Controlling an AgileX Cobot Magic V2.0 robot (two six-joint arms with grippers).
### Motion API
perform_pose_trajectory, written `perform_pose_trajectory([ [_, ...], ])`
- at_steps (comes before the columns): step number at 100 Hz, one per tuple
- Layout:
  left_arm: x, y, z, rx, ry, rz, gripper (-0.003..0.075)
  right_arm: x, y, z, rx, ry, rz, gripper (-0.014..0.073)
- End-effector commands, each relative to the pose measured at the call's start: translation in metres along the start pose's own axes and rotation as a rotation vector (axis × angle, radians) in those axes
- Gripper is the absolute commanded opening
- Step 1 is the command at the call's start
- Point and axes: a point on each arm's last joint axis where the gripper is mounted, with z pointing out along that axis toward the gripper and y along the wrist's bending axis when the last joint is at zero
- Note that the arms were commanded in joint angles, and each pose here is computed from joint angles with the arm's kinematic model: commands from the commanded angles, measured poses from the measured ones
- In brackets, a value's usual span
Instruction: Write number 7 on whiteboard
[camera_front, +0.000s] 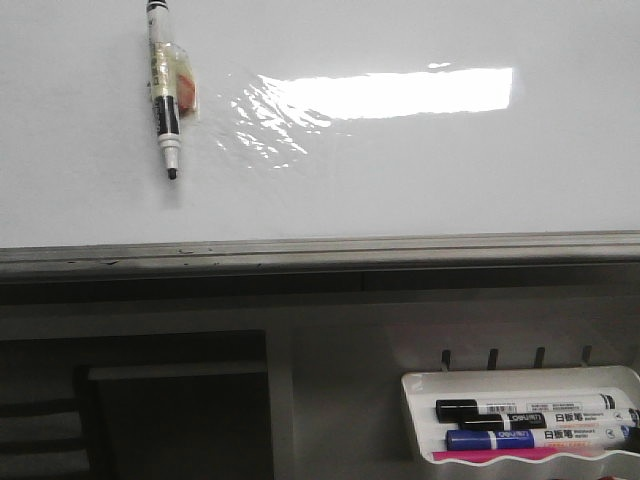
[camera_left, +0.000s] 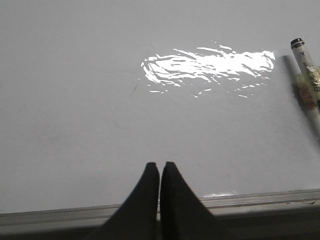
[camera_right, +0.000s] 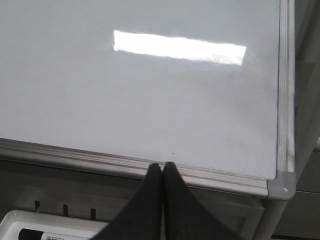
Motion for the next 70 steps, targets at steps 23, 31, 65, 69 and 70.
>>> perform_pose_trajectory([
  [23, 0.003, 0.001, -0.001, -0.005, -0.075, -0.203, -0.0020, -0.002, 0.000, 0.000, 0.006, -0.110, 0.185, -0.0064],
  [31, 0.002, 0.002, -0.002, -0.007, -0.091, -0.340, -0.0020, -0.006, -0.002, -0.001, 0.016, -0.159, 0.296, -0.0064],
  [65, -0.018, 0.001, -0.005, 0.030, -0.126, -0.692, -0.0020, -0.021, -0.003, -0.004, -0.040, -0.145, 0.702, -0.0063],
  [69, -0.027, -0.001, -0.007, 0.057, -0.122, -0.672, -0.0020, -0.027, -0.002, -0.006, -0.060, -0.135, 0.669, -0.0059],
  [70, -0.029, -0.002, -0.007, 0.061, -0.119, -0.662, -0.0020, -0.029, -0.001, -0.006, -0.068, -0.129, 0.662, -0.0059],
])
